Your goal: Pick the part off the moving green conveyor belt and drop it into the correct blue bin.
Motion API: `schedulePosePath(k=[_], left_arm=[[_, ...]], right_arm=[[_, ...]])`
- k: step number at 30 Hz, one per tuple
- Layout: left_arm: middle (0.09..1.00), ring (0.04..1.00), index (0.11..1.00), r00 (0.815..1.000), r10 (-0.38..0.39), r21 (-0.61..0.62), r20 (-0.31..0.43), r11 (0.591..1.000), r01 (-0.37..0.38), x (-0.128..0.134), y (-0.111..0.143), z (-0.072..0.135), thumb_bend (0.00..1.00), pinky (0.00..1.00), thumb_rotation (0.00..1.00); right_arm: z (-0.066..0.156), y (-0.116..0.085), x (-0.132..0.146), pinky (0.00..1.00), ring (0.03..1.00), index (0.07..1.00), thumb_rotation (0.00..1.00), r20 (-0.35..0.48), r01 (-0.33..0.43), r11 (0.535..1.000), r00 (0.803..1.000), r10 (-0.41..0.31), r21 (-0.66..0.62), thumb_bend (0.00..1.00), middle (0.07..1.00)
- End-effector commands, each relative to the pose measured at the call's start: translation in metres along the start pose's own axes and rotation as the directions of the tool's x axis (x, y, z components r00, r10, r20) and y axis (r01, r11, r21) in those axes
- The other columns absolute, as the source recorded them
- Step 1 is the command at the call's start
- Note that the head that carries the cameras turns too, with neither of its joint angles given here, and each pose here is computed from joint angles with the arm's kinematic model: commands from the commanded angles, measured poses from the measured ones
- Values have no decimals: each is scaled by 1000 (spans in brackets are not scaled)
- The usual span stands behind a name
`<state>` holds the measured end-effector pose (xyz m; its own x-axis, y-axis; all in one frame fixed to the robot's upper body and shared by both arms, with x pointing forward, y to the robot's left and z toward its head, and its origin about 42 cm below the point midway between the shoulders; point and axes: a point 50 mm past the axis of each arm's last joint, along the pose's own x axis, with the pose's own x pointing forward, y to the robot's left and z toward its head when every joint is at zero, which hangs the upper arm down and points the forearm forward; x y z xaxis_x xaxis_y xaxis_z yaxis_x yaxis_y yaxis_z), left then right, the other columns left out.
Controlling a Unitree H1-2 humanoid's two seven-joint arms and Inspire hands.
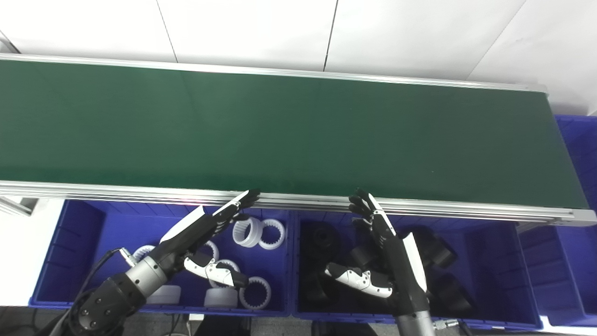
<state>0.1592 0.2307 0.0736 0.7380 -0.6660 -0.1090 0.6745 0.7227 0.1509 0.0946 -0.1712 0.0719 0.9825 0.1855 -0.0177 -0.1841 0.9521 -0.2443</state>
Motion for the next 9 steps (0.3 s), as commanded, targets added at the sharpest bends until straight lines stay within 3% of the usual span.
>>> schedulePosePath(k=[1, 9], left_arm=[[1000, 1000, 1000, 997, 23, -19, 76, 1000, -22, 2, -3, 3, 1000, 873, 414], [1000, 1000, 1000, 992, 72, -53, 105, 996, -66, -5, -3, -9, 990, 988, 313]], right_arm=[[7, -1, -1, 790, 875, 935, 461, 2, 2, 1000, 1000, -2, -2, 866, 898], [8, 4, -3, 798, 885, 929, 463, -40, -1, 1000, 999, 0, -28, 878, 905]])
